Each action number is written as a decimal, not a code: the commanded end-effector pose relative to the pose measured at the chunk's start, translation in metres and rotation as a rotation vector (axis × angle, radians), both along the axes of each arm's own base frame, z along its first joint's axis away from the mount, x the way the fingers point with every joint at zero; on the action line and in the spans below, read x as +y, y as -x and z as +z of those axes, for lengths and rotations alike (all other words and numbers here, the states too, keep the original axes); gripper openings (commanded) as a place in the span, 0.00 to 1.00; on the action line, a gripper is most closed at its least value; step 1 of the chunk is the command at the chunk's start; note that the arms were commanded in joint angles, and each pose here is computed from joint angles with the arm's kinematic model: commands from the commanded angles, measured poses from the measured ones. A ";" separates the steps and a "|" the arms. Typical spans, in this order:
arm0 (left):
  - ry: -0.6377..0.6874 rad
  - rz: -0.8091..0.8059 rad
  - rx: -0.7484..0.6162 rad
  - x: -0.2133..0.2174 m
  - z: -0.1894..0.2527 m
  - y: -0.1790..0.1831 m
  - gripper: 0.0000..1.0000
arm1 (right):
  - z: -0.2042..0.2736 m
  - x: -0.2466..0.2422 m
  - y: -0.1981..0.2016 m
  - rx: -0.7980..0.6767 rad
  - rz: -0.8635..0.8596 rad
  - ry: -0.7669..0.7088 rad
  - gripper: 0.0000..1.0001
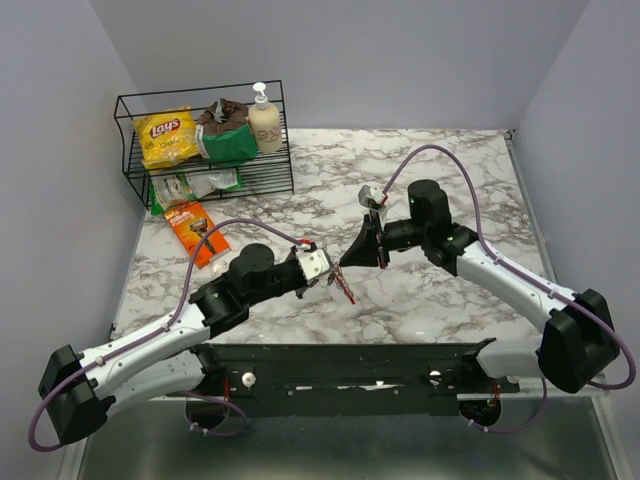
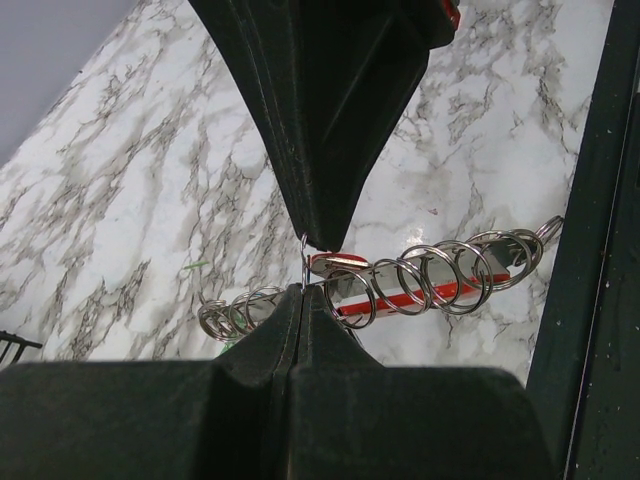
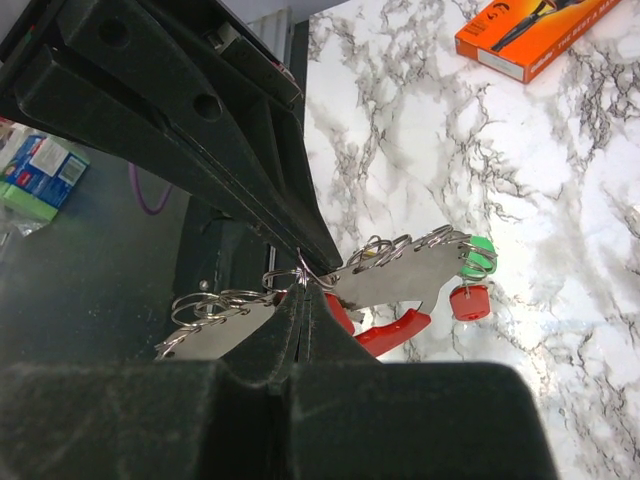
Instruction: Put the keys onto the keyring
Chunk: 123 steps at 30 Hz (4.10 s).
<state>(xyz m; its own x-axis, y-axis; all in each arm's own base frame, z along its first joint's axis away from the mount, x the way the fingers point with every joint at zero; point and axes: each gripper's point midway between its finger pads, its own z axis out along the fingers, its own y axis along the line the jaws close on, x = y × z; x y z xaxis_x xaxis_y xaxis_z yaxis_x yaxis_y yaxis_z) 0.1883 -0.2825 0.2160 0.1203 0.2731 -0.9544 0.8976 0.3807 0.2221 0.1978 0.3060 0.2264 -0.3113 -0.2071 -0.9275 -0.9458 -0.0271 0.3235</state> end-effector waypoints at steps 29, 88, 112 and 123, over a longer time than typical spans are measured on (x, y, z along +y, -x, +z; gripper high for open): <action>0.130 -0.058 -0.082 -0.005 0.032 0.011 0.00 | -0.003 0.004 0.004 0.011 0.052 -0.027 0.24; 0.263 -0.135 -0.198 -0.008 0.066 0.025 0.00 | 0.042 0.006 0.030 -0.108 0.148 -0.106 0.28; 0.189 -0.042 -0.135 0.005 0.062 0.016 0.30 | 0.048 0.003 0.015 -0.140 0.041 -0.040 0.01; 0.129 -0.007 -0.156 0.020 0.076 0.017 0.59 | 0.052 -0.003 0.019 -0.153 0.029 -0.011 0.01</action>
